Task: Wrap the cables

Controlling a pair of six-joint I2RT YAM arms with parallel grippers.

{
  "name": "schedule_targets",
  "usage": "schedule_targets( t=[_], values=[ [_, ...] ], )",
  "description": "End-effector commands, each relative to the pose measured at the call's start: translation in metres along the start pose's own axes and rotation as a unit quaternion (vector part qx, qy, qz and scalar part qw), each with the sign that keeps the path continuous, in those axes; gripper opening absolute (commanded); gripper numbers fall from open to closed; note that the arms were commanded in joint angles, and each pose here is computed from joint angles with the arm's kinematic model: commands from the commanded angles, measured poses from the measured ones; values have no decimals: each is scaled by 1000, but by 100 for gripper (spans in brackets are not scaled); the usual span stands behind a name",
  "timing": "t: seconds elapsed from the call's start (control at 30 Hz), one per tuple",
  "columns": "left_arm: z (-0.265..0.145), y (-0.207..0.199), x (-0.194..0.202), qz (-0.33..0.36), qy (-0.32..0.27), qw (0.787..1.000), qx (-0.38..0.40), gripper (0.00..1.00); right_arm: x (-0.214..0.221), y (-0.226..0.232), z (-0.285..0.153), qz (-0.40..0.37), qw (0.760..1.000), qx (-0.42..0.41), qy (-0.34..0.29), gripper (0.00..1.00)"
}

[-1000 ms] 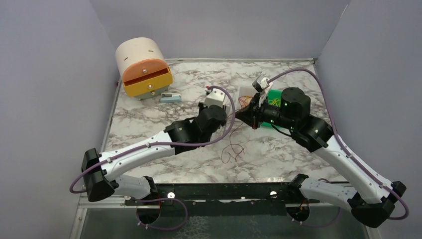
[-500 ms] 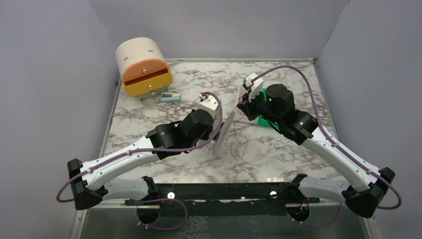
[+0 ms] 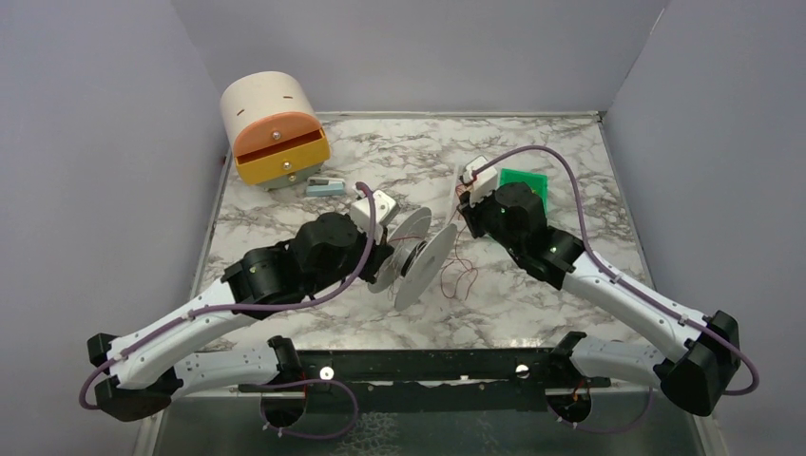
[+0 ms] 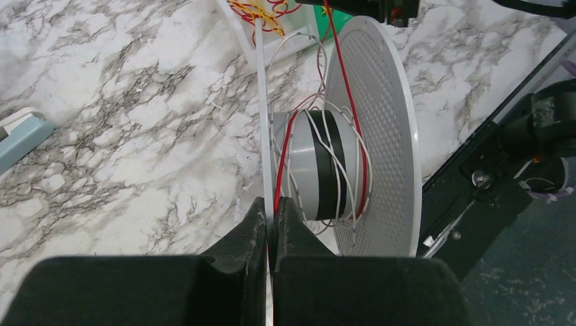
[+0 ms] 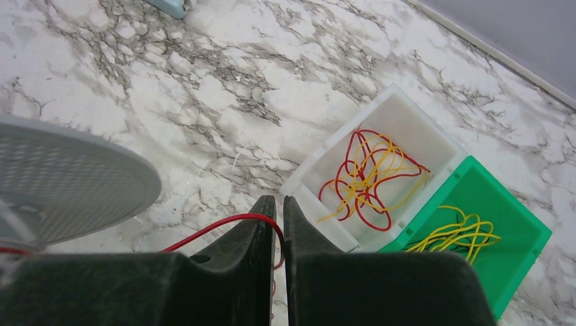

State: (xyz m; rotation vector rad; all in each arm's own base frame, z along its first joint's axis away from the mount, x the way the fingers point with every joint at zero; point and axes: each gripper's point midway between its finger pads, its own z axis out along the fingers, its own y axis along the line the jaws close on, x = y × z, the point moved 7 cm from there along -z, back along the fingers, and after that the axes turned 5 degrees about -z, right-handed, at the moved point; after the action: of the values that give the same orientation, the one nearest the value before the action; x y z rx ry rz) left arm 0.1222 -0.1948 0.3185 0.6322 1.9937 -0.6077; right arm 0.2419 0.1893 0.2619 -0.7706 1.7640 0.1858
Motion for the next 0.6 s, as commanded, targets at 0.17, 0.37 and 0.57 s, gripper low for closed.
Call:
schedule_targets(
  t=[0.17,0.37,0.57],
  values=[
    [-55,-15,-23,-11,-50,992,117,0,16,7,9,90,994,15,-61,24],
    [-67,-20,-34,-20,-68,987,146,0,22,27,15,134,986,-53,-84,29],
    [-86,-27,-54,-35,-104,978,178,0,30,32,23,136,986,-61,-75,32]
  ],
)
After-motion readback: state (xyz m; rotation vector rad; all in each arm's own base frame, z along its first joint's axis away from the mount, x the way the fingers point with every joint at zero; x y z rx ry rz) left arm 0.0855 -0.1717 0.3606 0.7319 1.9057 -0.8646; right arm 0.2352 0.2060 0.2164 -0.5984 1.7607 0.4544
